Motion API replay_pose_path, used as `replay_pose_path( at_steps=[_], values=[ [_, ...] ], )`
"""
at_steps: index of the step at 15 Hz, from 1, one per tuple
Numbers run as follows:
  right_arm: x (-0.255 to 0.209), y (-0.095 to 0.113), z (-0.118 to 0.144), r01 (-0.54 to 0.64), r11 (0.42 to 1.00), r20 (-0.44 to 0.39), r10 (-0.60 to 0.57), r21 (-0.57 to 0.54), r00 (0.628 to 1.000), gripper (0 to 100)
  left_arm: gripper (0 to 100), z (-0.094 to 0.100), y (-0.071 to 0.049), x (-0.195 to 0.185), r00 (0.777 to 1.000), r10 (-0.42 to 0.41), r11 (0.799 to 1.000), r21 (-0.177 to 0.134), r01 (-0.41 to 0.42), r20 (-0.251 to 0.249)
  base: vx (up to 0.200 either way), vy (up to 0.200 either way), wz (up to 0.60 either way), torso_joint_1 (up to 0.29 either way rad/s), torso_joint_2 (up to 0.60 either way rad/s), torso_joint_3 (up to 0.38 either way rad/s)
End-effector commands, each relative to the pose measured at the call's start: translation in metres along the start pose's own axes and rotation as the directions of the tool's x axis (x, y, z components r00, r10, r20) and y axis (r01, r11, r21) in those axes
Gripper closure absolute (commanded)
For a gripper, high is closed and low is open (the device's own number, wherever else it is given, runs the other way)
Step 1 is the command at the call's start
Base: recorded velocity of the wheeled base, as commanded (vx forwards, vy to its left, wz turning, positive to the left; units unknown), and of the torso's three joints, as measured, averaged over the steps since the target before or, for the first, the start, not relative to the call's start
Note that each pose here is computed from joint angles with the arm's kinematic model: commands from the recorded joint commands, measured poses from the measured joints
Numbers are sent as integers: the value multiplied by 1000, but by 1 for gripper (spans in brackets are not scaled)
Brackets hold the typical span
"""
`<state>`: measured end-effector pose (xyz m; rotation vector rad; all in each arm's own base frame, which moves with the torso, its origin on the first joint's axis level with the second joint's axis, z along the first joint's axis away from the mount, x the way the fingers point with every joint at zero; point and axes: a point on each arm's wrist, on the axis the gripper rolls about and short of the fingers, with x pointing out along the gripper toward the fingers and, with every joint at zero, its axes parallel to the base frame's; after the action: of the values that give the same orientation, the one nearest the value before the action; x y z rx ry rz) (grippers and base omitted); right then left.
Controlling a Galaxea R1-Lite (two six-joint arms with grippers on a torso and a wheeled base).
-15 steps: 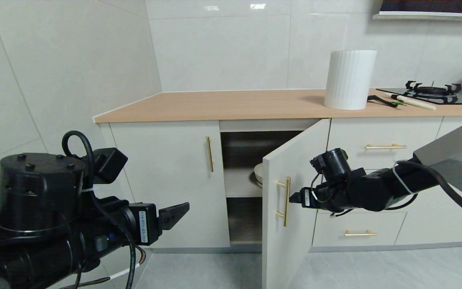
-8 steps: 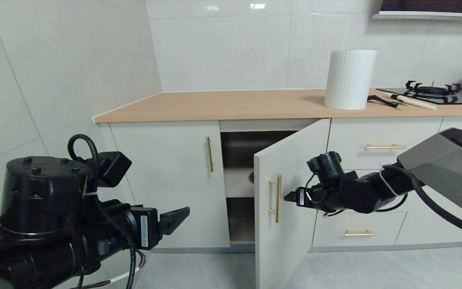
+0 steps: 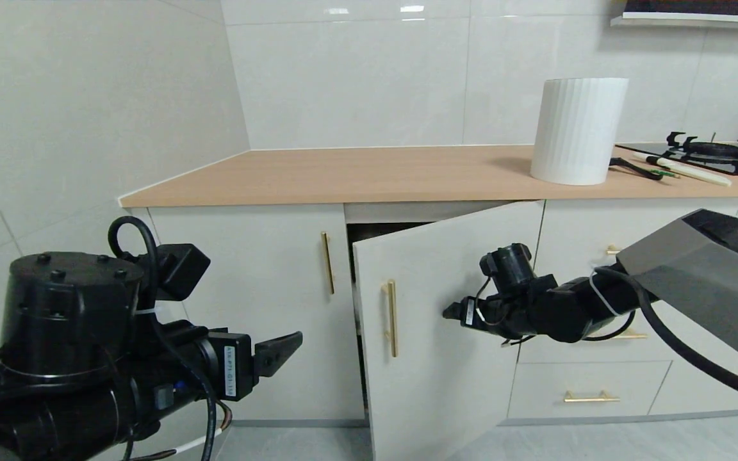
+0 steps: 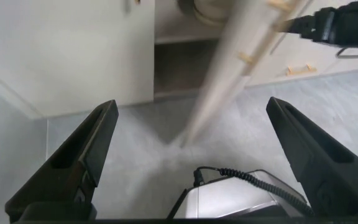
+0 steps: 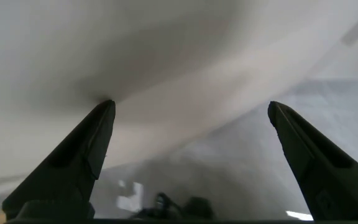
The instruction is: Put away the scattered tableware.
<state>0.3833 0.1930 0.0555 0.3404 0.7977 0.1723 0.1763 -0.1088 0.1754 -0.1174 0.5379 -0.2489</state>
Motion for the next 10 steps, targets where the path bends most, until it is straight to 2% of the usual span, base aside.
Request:
replay_pose_path(
  at_steps=[1,3,5,9,10],
  values=[
    [3,6,1,-17,1000,15,17,25,1000,0,0,1,0,-1,1000,-2,1000,-1,2,6,0,0,0,0,0,0],
    [6,10,6,-33,997,34,30,74,999,0,0,0,0,-1,1000,-1,1000,-1,1,4,0,0,0,0,0,0],
    [20,17,16,-58,978,74,43,201,996,0,0,0,0,-1,1000,-1,1000,-1,1,4,0,0,0,0,0,0],
    [31,19,24,-62,957,115,30,285,993,0,0,0,0,0,1000,0,1000,0,0,1,0,0,0,0,0,0],
    [41,17,26,-27,954,148,-18,298,989,0,0,0,0,0,1000,-1,1000,0,1,0,0,0,0,0,0,0]
  ],
)
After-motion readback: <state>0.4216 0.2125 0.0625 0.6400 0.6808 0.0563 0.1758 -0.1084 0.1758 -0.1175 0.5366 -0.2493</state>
